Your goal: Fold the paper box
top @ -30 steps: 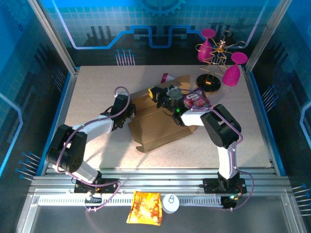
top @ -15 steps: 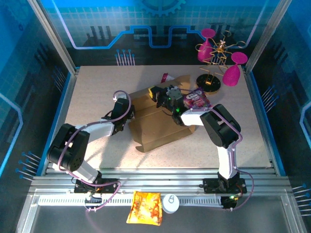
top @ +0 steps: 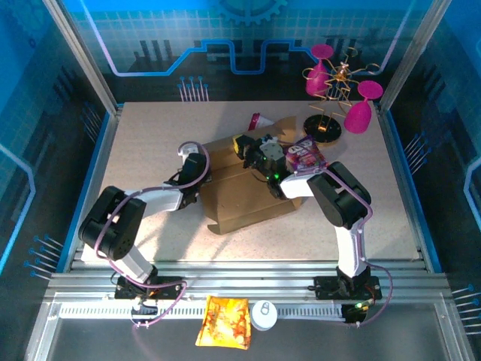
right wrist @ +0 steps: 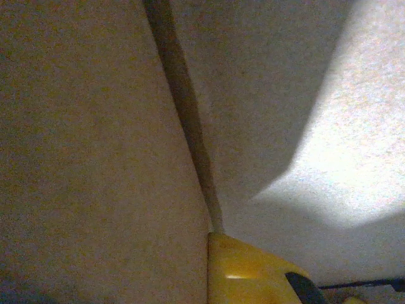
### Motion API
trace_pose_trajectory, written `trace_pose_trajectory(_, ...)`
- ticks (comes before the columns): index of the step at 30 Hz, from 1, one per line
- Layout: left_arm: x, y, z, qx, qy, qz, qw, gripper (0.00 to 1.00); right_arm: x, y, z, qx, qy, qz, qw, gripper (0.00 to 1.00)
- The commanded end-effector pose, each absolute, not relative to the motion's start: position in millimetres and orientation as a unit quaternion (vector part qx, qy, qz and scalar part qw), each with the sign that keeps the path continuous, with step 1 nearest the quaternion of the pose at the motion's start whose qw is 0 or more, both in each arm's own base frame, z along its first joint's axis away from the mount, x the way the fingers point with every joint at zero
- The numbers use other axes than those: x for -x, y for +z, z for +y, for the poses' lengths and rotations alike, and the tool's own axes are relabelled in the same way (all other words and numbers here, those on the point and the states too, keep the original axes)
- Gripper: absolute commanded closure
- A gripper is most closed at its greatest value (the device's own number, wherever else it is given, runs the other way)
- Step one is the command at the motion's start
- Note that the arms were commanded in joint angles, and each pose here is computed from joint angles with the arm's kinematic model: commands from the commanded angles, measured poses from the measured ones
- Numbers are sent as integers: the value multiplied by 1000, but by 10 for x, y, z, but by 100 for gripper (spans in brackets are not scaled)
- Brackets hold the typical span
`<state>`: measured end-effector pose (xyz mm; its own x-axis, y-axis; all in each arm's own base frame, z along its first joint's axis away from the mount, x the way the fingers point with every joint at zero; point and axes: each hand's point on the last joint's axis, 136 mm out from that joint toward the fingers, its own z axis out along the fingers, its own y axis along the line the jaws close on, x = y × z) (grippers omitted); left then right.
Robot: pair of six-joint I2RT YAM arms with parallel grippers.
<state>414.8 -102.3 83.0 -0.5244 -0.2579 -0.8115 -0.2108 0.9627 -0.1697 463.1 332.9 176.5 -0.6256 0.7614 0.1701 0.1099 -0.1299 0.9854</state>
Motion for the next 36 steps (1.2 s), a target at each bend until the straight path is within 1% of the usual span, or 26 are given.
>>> trace_pose_trajectory(1, -4069, 542, -912, 143, 16, 892, 429, 64, -4578, 1593, 3351, -361, 657, 621, 229, 100)
trace_pose_trajectory(3, -4097, 529, -926, 144, 17, 892, 428, 68, -4585, 1603, 3342, -362, 657, 620, 230, 100)
trace_pose_trajectory(7, -4109, 506, -909, 152, 32, 893, 422, 79, -4612, 1612, 3320, -364, 656, 620, 229, 100)
trace_pose_trajectory(9, -4093, 491, -887, 155, 46, 894, 418, 89, -4616, 1608, 3319, -365, 655, 620, 228, 100)
trace_pose_trajectory(11, -4070, 472, -865, 160, 58, 894, 414, 96, -4628, 1627, 3315, -366, 656, 619, 230, 100)
trace_pose_trajectory(13, -4042, 452, -840, 166, 68, 895, 409, 98, -4643, 1640, 3311, -368, 656, 618, 230, 100)
trace_pose_trajectory(15, -4018, 420, -821, 170, 77, 896, 403, 97, -4667, 1665, 3302, -369, 656, 617, 232, 100)
trace_pose_trajectory(16, -4010, 402, -815, 173, 80, 897, 399, 94, -4673, 1677, 3301, -369, 656, 616, 232, 100)
trace_pose_trajectory(17, -4006, 385, -815, 174, 81, 898, 397, 88, -4683, 1692, 3308, -369, 656, 616, 231, 100)
trace_pose_trajectory(20, -4032, 364, -839, 171, 78, 899, 396, 78, -4703, 1689, 3320, -370, 655, 618, 227, 100)
trace_pose_trajectory(23, -4087, 362, -866, 170, 72, 899, 398, 71, -4718, 1682, 3308, -373, 655, 618, 226, 100)
trace_pose_trajectory(25, -4119, 338, -881, 169, 71, 900, 396, 69, -4722, 1674, 3295, -374, 653, 618, 226, 100)
trace_pose_trajectory(28, -4142, 285, -888, 171, 72, 901, 392, 70, -4728, 1659, 3267, -377, 650, 620, 226, 100)
trace_pose_trajectory(31, -4150, 244, -879, 174, 78, 902, 389, 75, -4739, 1669, 3258, -378, 650, 619, 227, 100)
trace_pose_trajectory(36, -4122, 184, -796, 186, 107, 901, 376, 88, -4781, 1717, 3258, -377, 650, 618, 230, 100)
